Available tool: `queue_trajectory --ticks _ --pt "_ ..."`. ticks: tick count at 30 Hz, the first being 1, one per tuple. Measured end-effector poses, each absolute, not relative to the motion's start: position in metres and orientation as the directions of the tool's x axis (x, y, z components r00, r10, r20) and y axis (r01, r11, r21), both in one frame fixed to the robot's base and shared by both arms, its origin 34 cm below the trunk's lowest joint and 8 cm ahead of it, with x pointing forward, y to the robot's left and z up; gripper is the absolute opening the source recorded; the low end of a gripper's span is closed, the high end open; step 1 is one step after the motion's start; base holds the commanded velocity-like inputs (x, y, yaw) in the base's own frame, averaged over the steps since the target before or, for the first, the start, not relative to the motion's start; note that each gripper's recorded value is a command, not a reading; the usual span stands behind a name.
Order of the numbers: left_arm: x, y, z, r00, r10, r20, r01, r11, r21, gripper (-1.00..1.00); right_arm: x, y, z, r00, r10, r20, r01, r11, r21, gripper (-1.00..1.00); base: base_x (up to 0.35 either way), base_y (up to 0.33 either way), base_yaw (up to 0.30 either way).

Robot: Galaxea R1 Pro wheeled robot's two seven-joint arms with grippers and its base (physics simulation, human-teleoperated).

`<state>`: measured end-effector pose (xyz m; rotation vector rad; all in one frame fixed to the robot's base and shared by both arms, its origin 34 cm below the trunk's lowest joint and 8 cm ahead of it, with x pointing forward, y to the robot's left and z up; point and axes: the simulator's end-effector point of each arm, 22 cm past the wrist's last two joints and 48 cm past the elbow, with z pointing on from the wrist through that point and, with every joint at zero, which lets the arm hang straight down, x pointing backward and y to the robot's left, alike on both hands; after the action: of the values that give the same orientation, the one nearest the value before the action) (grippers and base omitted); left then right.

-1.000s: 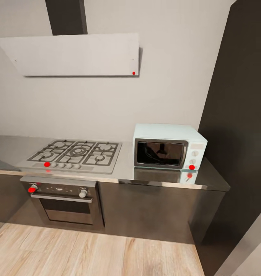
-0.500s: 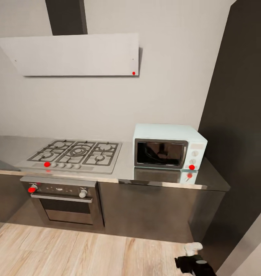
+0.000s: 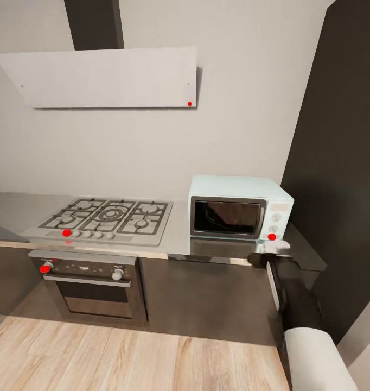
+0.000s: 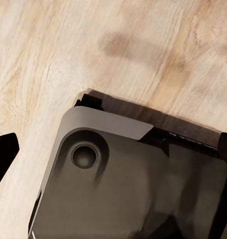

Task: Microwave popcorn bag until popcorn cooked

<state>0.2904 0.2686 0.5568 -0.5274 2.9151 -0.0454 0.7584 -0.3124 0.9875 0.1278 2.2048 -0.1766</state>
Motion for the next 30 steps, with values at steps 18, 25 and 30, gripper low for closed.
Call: queue_trajectory --ticks 18,25,30 --pt "0.291 0.27 0.557 -0.921 -0.35 -0.17 -0.345 0.937 -0.061 1.0 0.803 -0.442 1.003 -0.385 0.08 -0.919 0.315 0.948 -0.049 1.0 0.0 0.0 0.0" --pt "0.291 0.268 0.557 -0.922 -0.347 -0.169 -0.341 0.938 -0.067 1.0 0.808 -0.45 1.017 -0.298 0.102 -0.949 0.325 0.946 -0.001 1.0 0.0 0.0 0.0" --pt "0.292 0.268 0.557 -0.922 -0.347 -0.171 -0.341 0.938 -0.068 1.0 0.807 -0.444 1.01 -0.322 0.11 -0.94 0.316 0.949 0.003 1.0 0.0 0.0 0.0"
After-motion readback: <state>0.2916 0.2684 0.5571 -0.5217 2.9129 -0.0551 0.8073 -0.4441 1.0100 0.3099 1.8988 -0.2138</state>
